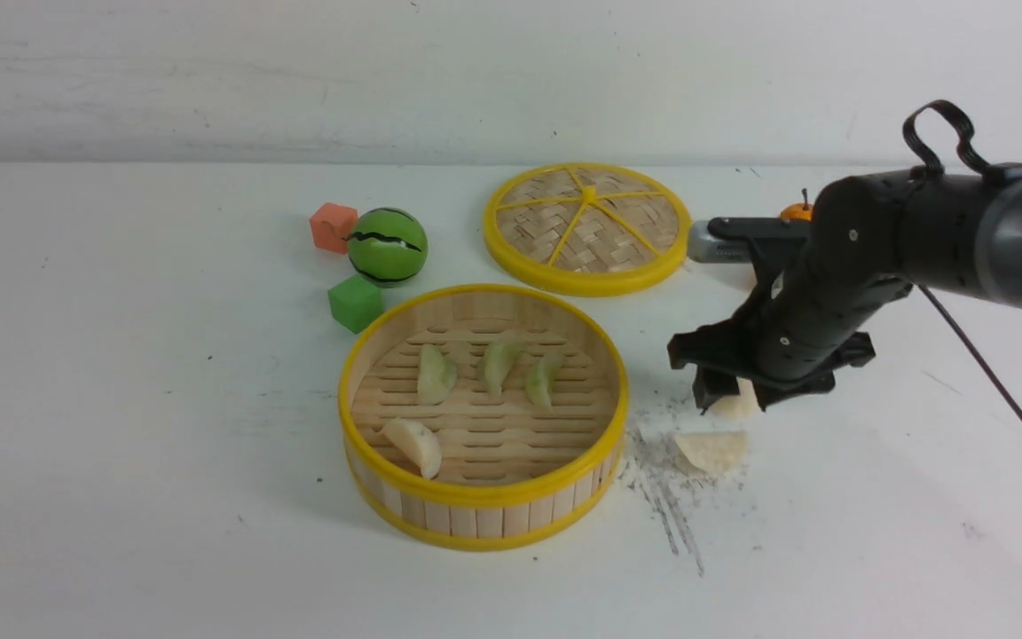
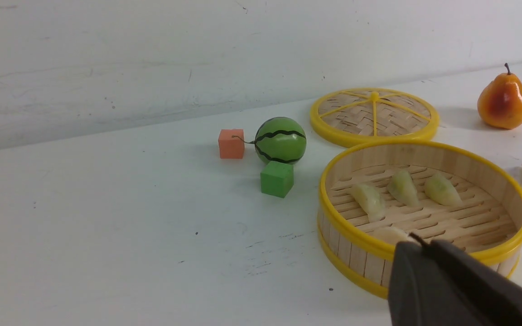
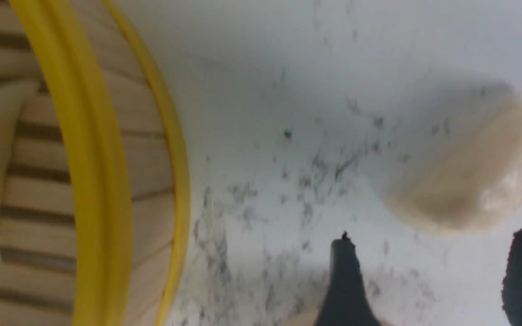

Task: Put the dumplings into the steamer on the white table.
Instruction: 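Reach for and grasp a dumpling lying on the table beside the steamer, then place the dumpling in the bamboo steamer basket with the right gripper, then reach for and grasp a dumpling lying on the table beside the steamer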

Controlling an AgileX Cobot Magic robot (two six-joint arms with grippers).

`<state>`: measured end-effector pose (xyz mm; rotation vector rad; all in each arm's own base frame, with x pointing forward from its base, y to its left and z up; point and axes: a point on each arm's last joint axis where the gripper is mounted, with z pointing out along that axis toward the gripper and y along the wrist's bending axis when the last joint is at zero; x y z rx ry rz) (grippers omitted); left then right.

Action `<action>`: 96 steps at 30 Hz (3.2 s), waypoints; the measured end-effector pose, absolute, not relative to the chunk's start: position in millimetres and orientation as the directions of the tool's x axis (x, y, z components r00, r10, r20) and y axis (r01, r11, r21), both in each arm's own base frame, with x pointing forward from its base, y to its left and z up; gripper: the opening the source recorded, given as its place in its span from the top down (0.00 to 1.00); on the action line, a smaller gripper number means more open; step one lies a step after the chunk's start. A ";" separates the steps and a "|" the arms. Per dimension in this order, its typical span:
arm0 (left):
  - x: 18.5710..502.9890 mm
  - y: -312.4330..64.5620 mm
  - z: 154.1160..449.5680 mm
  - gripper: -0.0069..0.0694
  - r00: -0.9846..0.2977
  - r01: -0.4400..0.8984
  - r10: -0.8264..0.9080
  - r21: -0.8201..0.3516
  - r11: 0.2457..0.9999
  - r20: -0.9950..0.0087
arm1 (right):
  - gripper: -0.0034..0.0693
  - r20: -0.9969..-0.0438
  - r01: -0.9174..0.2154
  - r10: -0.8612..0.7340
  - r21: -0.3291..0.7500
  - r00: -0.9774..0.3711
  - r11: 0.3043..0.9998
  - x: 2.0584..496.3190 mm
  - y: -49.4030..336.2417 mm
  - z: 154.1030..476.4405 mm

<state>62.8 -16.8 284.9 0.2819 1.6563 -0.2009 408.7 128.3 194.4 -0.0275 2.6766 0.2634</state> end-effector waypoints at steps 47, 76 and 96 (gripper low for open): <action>62.8 -16.6 283.8 0.85 -0.098 0.299 0.068 0.035 0.954 -0.993 | 0.98 -0.569 -0.538 -0.350 0.200 -0.744 0.819 345.6 283.2 203.7; 62.8 -16.6 283.9 0.82 -0.098 0.299 0.068 0.035 0.954 -0.993 | 0.65 -0.526 -0.296 -0.152 0.201 -0.837 0.934 395.2 243.3 196.8; 62.8 -16.6 283.9 0.82 -0.098 0.299 0.068 0.035 0.954 -0.993 | 0.98 -0.617 -0.345 -0.152 0.206 -0.772 0.916 381.7 242.2 256.7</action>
